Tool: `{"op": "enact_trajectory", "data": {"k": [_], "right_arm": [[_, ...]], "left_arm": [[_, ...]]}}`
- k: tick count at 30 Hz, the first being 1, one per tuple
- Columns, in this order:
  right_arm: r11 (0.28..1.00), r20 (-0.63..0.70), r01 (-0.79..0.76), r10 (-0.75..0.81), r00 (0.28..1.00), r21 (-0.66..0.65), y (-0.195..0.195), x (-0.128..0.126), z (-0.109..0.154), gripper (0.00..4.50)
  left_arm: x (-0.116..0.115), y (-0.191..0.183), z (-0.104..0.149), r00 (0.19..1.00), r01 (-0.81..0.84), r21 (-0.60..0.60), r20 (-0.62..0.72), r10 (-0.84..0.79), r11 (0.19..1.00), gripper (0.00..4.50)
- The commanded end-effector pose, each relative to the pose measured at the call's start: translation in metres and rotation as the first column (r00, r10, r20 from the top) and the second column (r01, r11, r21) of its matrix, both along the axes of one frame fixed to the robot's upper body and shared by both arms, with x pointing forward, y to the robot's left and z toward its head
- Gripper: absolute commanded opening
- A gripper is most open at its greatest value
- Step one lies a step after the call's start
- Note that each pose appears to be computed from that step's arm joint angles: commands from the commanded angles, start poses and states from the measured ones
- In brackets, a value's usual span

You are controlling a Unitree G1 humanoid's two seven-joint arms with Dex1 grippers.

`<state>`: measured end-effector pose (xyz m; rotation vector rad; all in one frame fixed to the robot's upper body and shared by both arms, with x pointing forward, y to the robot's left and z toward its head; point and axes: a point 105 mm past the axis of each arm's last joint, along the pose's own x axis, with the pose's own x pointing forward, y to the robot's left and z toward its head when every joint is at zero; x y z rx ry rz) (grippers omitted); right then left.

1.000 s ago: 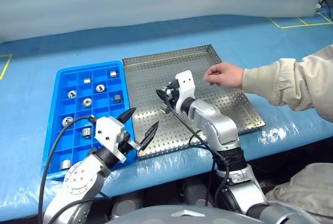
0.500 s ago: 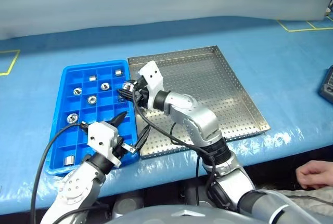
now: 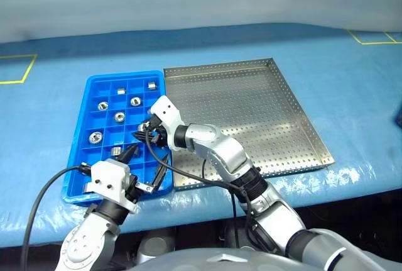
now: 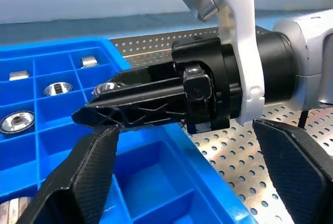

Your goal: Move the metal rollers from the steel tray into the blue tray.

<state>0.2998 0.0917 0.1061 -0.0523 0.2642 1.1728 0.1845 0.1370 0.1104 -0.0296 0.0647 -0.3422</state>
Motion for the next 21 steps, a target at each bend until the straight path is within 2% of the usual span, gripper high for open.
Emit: {"op": "enact_trajectory", "data": {"k": [1,12,21], "right_arm": [[1.0,0.06,0.006,-0.006,0.998,0.005,0.007,0.005,0.011,1.71],[0.997,0.037,0.021,-0.018,0.999,-0.072,-0.012,0.004,-0.003,1.71],[0.994,0.012,-0.002,0.003,1.0,-0.111,-0.02,-0.005,-0.008,1.71]], "left_arm": [[-0.007,-0.003,0.018,0.997,0.008,-0.009,0.072,-0.007,1.0,4.5],[-0.027,-0.001,0.011,1.0,-0.005,-0.021,0.02,0.005,1.0,4.5],[-0.028,-0.001,0.011,1.0,-0.005,-0.022,0.018,0.006,1.0,4.5]]}}
